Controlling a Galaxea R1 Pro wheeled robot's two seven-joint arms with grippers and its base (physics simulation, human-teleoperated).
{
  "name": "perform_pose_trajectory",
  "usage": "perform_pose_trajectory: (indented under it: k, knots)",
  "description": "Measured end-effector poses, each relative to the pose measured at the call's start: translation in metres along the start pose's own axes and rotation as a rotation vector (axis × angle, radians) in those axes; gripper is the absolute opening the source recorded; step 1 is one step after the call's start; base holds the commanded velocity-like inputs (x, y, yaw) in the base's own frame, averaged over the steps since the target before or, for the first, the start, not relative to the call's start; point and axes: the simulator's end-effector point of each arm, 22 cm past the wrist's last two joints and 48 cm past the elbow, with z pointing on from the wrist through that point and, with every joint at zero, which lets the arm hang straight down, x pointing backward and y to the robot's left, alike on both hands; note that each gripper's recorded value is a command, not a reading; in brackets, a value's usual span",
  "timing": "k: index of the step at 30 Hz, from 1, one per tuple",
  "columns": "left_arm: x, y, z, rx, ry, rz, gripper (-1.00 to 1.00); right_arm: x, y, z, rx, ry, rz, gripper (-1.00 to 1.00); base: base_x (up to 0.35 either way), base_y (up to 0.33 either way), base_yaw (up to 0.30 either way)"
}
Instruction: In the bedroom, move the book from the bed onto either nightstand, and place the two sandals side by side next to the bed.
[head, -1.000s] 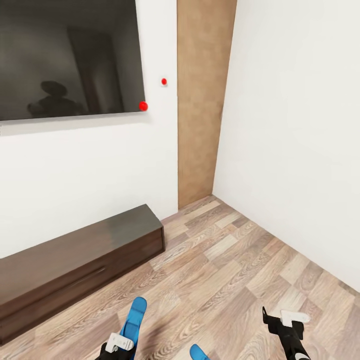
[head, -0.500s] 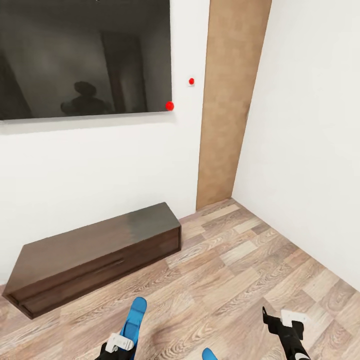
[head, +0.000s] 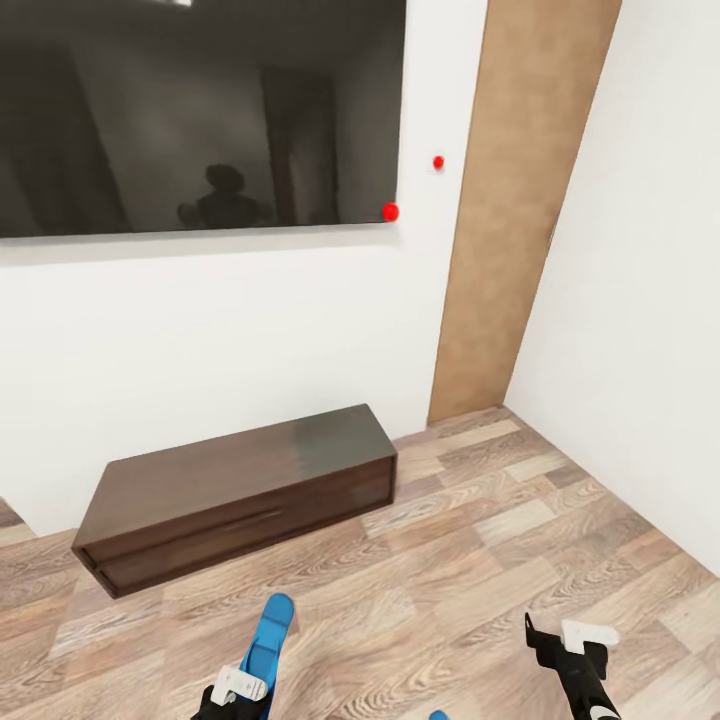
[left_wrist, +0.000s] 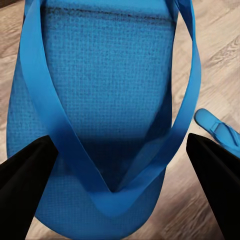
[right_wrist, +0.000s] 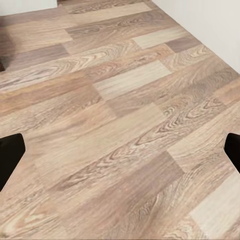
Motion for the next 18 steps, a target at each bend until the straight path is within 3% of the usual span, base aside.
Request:
perform_pose_trajectory:
  k: [18]
  knots:
    - [0.0001,-0.0002,0.0001,0.001,0.000,0.000,-1.00,0.0002,0.0001,0.0001,-0.001,0.000,0.000,1.00,0.012,-0.018,0.007]
